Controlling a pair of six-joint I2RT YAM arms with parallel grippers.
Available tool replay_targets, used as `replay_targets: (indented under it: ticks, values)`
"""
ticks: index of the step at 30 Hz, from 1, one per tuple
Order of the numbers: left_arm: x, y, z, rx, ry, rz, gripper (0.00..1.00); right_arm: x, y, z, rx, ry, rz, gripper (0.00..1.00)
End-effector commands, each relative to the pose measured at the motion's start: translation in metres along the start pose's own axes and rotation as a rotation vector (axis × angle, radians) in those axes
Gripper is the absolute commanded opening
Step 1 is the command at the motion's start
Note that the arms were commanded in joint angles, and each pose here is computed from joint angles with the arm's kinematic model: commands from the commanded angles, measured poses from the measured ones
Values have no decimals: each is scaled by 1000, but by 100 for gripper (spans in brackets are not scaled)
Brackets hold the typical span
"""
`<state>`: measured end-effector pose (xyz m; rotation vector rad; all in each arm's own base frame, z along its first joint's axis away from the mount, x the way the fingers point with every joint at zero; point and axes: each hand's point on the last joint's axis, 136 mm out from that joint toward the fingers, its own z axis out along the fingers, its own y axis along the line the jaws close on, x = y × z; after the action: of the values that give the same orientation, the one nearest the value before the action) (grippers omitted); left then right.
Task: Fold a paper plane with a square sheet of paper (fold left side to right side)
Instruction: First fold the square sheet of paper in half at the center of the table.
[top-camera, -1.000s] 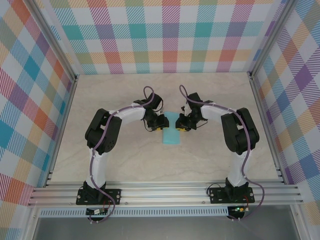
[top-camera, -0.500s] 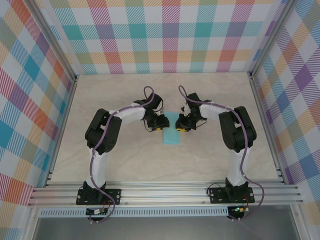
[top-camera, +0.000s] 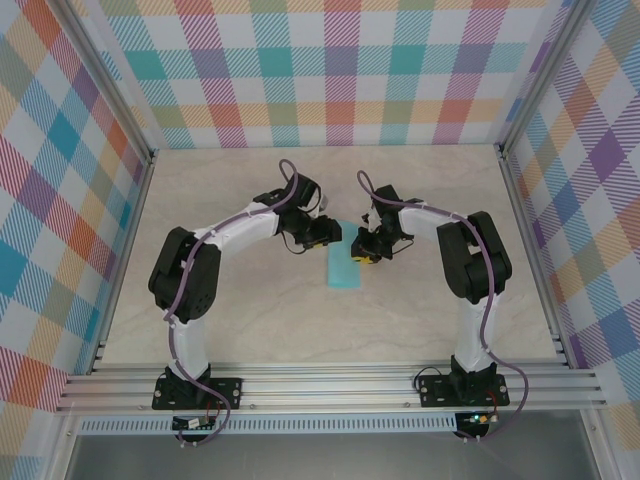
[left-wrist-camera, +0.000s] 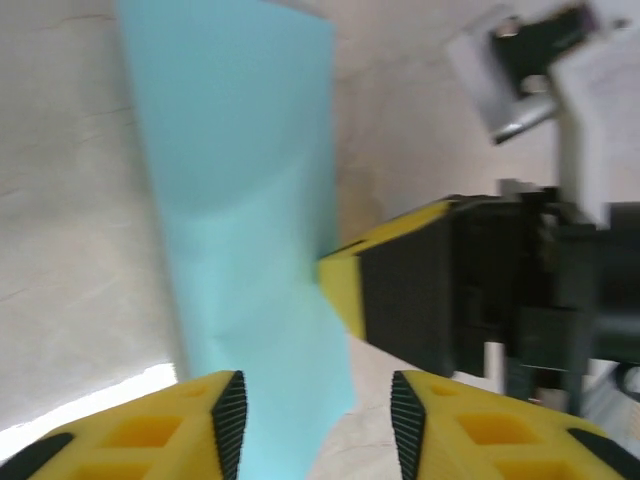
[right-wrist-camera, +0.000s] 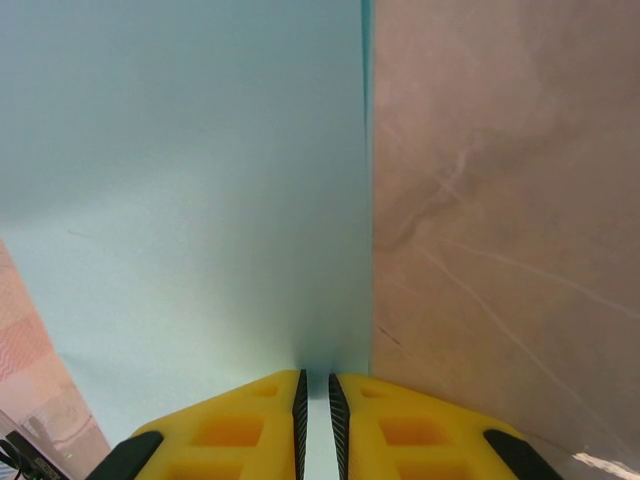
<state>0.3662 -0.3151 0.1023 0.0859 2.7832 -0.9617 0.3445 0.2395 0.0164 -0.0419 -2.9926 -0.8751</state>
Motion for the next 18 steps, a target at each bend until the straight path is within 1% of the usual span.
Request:
replay_targets:
  ticks: [1, 4, 7, 18]
  values:
    - [12, -4, 16, 73, 67, -32, 38, 13, -24, 22, 73, 65, 23, 16]
    - [17, -2, 30, 83, 105, -51, 34, 14, -24, 22, 74, 65, 24, 17]
    - [19, 7, 41, 63, 118, -67, 32, 13, -24, 22, 73, 65, 23, 16]
    - [32, 60, 61, -112, 148, -91, 31, 15, -27, 23, 91, 76, 26, 16]
